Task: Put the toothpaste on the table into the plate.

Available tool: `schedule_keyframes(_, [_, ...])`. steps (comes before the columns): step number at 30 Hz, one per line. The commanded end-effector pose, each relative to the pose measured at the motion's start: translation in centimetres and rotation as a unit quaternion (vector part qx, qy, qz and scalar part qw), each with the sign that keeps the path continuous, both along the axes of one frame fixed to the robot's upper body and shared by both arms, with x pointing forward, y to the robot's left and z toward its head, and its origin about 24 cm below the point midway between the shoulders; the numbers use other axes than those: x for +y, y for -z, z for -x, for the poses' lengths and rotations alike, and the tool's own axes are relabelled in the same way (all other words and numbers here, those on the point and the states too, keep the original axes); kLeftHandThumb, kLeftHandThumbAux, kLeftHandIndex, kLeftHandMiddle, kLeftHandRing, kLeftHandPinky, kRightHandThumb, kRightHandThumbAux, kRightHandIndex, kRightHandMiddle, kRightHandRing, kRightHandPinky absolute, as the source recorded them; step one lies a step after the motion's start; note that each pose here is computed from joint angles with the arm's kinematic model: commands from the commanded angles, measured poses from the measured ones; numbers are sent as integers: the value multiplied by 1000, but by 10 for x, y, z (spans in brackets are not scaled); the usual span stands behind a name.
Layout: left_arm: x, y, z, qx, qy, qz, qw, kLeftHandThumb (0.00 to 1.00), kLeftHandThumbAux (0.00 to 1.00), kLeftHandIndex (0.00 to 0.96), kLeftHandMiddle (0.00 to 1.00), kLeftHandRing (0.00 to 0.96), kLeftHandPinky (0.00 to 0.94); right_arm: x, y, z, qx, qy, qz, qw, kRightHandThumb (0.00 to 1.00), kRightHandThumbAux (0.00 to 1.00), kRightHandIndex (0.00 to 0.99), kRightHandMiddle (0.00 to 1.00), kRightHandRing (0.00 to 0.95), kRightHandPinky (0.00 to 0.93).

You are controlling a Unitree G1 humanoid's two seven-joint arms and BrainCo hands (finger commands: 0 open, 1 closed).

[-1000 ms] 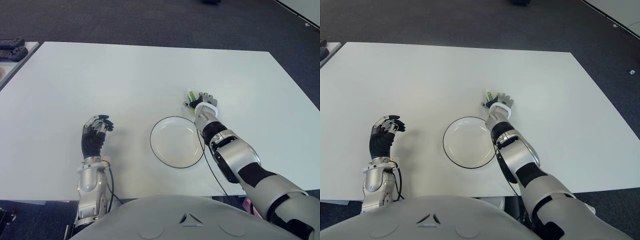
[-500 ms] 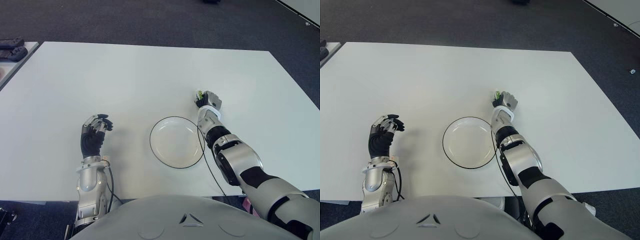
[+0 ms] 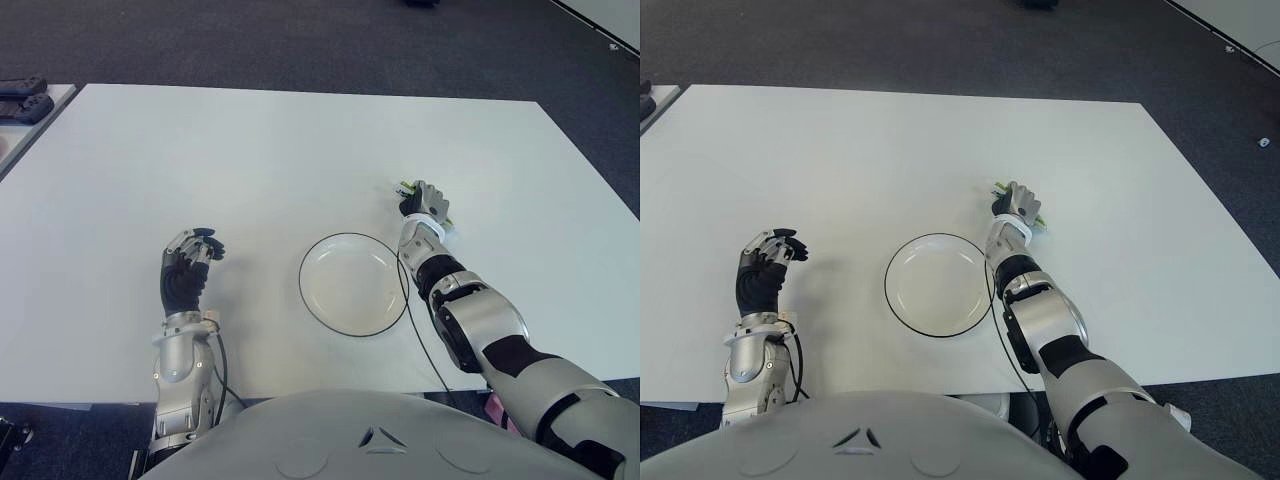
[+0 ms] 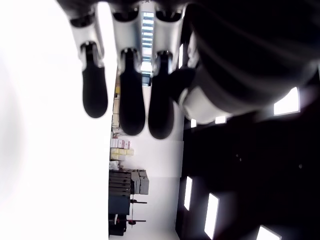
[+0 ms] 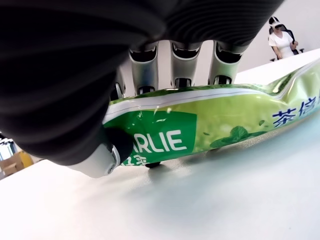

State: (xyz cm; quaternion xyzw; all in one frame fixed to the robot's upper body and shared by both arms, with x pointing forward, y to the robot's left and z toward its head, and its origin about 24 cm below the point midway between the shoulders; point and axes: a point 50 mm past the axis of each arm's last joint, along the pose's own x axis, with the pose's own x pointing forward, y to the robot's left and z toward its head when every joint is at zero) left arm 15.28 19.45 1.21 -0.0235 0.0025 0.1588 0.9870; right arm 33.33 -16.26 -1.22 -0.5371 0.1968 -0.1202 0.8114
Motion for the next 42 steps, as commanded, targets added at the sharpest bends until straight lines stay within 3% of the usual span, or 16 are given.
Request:
schedule_keyframes(1, [1, 1, -1, 3, -6, -5, 1000, 708, 720, 438, 563, 553, 514, -2, 31, 25, 66, 22, -27, 997, 717, 712, 438, 746, 741, 768])
schedule_keyframes(17, [2, 1, -2, 4, -7, -7, 1000, 707, 721, 437, 566, 567, 529, -4, 28, 23, 40, 37, -45, 998, 719, 712, 438, 767, 765, 789])
schedule_keyframes(23, [2, 1, -2, 4, -7, -5, 1000, 707, 721, 437, 568, 569, 534, -6, 21, 19, 3, 27, -52, 998, 719, 713, 438, 760, 759, 772])
schedule_keyframes(31, [1, 1, -4, 4, -4, -2, 1000, 708, 721, 437, 565, 566, 539, -9, 8, 18, -87, -65, -88, 990, 718, 715, 439, 751, 749, 750])
schedule_keyframes(38, [0, 1, -6, 3, 0, -1, 1000, 708, 720, 438, 565, 566, 536, -18, -15, 24, -142, -165, -151, 964, 718, 715, 441, 773, 765, 782])
schedule_keyframes(42, [0, 2, -7, 4, 0, 2, 1000, 708, 720, 438, 565, 564, 532, -16, -32, 32, -170, -210, -175, 947, 717, 715, 441, 784, 774, 791])
